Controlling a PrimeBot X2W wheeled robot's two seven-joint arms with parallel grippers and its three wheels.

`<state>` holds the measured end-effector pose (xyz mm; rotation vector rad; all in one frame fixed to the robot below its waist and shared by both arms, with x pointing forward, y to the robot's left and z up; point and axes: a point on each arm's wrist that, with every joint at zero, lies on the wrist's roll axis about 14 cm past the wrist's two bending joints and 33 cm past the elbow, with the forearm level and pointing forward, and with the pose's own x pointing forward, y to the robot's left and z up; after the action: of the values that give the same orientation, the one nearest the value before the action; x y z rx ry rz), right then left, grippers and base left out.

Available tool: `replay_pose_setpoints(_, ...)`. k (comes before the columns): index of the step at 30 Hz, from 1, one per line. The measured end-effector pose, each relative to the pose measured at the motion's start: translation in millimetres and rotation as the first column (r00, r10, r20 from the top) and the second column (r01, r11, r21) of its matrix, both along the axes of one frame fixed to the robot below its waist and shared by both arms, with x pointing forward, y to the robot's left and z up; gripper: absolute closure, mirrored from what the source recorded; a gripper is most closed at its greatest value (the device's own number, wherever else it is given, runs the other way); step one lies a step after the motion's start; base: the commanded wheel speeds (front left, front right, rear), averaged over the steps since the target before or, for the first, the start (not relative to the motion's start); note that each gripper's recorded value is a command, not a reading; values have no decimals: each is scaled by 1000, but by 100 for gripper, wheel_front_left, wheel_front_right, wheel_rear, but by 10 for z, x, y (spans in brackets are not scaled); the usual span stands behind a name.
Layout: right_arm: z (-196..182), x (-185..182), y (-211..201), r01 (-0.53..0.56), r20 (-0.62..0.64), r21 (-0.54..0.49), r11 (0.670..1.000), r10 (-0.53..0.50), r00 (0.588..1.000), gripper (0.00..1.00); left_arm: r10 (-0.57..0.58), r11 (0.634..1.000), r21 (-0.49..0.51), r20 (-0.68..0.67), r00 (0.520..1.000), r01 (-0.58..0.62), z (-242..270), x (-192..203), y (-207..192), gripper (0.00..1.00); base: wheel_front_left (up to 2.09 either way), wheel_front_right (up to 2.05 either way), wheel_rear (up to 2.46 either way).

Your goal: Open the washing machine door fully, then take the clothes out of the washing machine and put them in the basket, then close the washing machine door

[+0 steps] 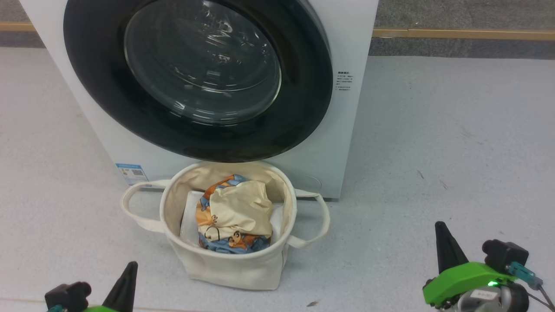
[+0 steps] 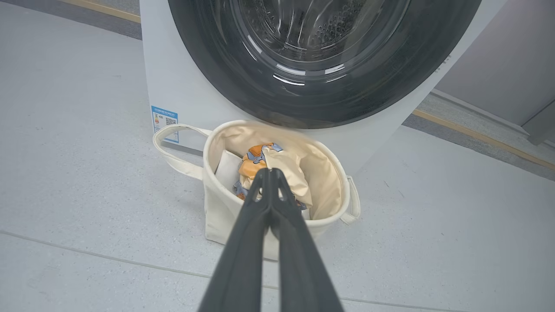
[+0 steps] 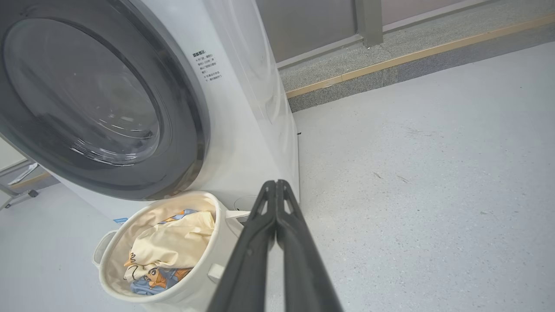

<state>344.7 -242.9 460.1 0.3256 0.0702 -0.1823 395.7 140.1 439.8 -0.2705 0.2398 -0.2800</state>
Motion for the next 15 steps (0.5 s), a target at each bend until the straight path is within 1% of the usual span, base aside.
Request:
replay_pose_setpoints(8, 26, 39, 5, 13, 13, 86, 996, -14, 1000, 100, 45, 996, -81, -23, 999, -47, 33, 10, 38, 100, 0, 0, 0)
replay_pose_setpoints(15, 40, 68, 13, 21, 23, 161, 987, -25, 999, 100, 86, 983, -157, -44, 995, -92, 60, 15, 70, 100, 0, 0, 0)
